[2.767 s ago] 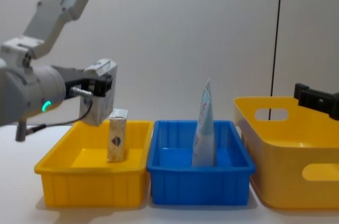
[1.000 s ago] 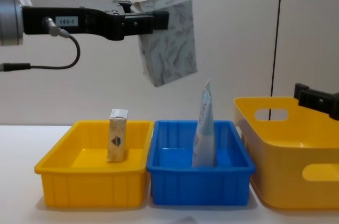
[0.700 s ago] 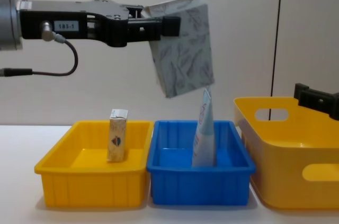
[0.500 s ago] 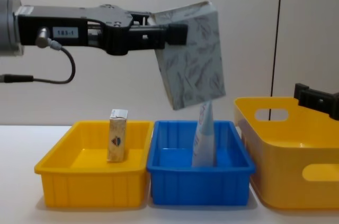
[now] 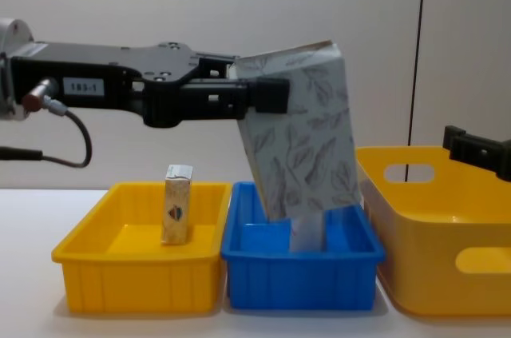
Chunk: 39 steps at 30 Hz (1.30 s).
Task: Bimanual collaborative sorting of washing and personal care products
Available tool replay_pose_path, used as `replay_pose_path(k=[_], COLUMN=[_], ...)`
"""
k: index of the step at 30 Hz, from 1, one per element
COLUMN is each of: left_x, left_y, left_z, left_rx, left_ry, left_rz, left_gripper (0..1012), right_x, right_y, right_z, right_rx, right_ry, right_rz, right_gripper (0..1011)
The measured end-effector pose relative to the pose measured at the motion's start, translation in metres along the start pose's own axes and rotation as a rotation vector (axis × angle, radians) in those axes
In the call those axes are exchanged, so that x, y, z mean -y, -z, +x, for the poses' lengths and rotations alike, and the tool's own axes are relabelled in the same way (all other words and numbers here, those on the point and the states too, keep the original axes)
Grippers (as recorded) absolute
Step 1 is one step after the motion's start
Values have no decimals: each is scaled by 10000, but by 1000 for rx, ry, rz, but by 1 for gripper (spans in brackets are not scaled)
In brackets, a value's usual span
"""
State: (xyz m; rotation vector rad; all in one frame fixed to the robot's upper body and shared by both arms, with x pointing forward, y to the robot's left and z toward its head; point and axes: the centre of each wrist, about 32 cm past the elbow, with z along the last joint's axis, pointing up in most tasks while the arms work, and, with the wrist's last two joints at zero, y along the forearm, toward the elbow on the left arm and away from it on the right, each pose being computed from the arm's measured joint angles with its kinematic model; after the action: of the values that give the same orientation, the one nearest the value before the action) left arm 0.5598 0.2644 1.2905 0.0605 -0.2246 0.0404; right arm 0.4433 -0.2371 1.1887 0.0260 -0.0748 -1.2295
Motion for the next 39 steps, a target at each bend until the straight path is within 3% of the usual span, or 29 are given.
replay_pose_path(k=[6,19,39], left_x=[-51,-150,-198], left_y=[61,104,119], left_z=[-31,-74,-96], left_rx=[-8,-2,2], left_ry=[5,-6,-10], left_rz=[-2,-6,-7], left_gripper=[363,363,363], right_x=[0,-7,-106], right_y=[0,-19,-156], right_z=[0,24,392], right_rx=[0,0,1], right_ry=[0,-12,-227], right_rz=[0,0,52], right_gripper=[1000,1000,1000])
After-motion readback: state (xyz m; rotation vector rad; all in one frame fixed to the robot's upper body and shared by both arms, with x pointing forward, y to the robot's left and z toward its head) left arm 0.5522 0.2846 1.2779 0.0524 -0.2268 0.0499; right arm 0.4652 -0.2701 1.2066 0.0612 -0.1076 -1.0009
